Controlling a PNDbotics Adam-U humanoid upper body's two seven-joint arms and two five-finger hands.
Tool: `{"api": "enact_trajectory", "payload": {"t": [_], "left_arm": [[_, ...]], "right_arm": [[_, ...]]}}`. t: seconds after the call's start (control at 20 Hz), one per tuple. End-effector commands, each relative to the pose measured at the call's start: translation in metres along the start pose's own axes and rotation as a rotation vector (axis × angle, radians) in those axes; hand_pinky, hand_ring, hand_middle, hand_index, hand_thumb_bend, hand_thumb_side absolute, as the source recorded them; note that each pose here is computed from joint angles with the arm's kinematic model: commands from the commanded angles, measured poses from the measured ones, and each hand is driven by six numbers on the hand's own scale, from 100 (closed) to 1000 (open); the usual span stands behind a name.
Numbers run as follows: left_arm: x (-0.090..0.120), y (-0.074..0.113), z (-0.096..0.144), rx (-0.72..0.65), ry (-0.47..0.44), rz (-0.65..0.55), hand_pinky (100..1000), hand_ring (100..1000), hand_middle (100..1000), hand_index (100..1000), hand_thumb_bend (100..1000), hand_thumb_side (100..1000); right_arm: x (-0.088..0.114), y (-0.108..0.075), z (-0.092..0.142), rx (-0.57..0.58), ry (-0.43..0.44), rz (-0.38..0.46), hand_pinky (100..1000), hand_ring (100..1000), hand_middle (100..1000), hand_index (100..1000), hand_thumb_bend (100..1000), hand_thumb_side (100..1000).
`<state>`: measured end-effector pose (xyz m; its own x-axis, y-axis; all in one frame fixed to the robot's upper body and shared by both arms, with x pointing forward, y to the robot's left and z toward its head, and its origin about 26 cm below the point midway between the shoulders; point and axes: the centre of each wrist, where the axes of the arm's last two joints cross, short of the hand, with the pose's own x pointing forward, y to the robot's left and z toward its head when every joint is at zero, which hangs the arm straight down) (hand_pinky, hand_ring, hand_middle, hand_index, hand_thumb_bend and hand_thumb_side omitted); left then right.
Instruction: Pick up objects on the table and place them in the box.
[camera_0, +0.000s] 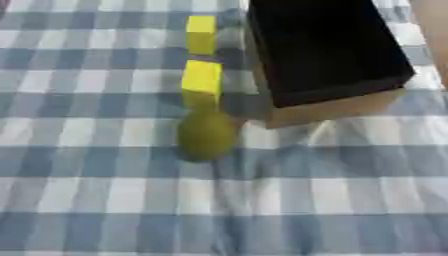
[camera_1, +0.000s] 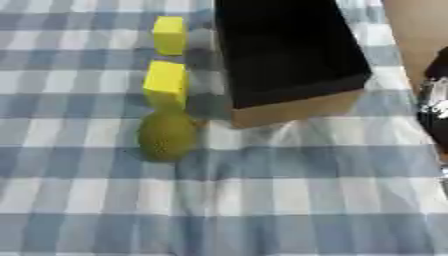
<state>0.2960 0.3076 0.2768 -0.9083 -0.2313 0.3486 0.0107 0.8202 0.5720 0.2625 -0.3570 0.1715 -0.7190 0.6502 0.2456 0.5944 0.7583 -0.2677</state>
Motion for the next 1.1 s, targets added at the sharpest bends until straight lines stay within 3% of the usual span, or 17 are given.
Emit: {"api": "enact_trajectory", "payload": {"t": [0.05, 0.4, 0.6, 0.85, 1.1], "left_arm": [[0.011, 0.014, -0.015, -0.092, -0.024, -0.103, 834, 801, 768, 888, 100, 585], [0.024, 0.033, -0.051, -0.357, -0.034, -0.334, 838, 799, 759, 889, 100, 548], [0.016, 0.039, -0.065, -0.456, -0.044, -0.415, 840, 801, 761, 894, 126, 537], [-0.003, 0.026, -0.082, -0.562, -0.074, -0.445, 843, 805, 766, 898, 153, 555], [-0.026, 0.003, -0.103, -0.664, -0.086, -0.453, 848, 812, 774, 897, 202, 580]], "right_arm": [[0.001, -0.006, -0.005, 0.014, -0.023, 0.015, 890, 981, 443, 872, 100, 470], [0.001, -0.007, -0.007, 0.035, -0.026, 0.017, 890, 983, 444, 872, 100, 470], [0.001, -0.006, -0.008, 0.042, -0.028, 0.008, 890, 983, 445, 871, 100, 470], [0.001, -0.006, -0.008, 0.056, -0.027, 0.002, 890, 983, 444, 872, 100, 470], [0.001, -0.006, -0.008, 0.064, -0.023, -0.005, 891, 984, 444, 872, 100, 470]]}}
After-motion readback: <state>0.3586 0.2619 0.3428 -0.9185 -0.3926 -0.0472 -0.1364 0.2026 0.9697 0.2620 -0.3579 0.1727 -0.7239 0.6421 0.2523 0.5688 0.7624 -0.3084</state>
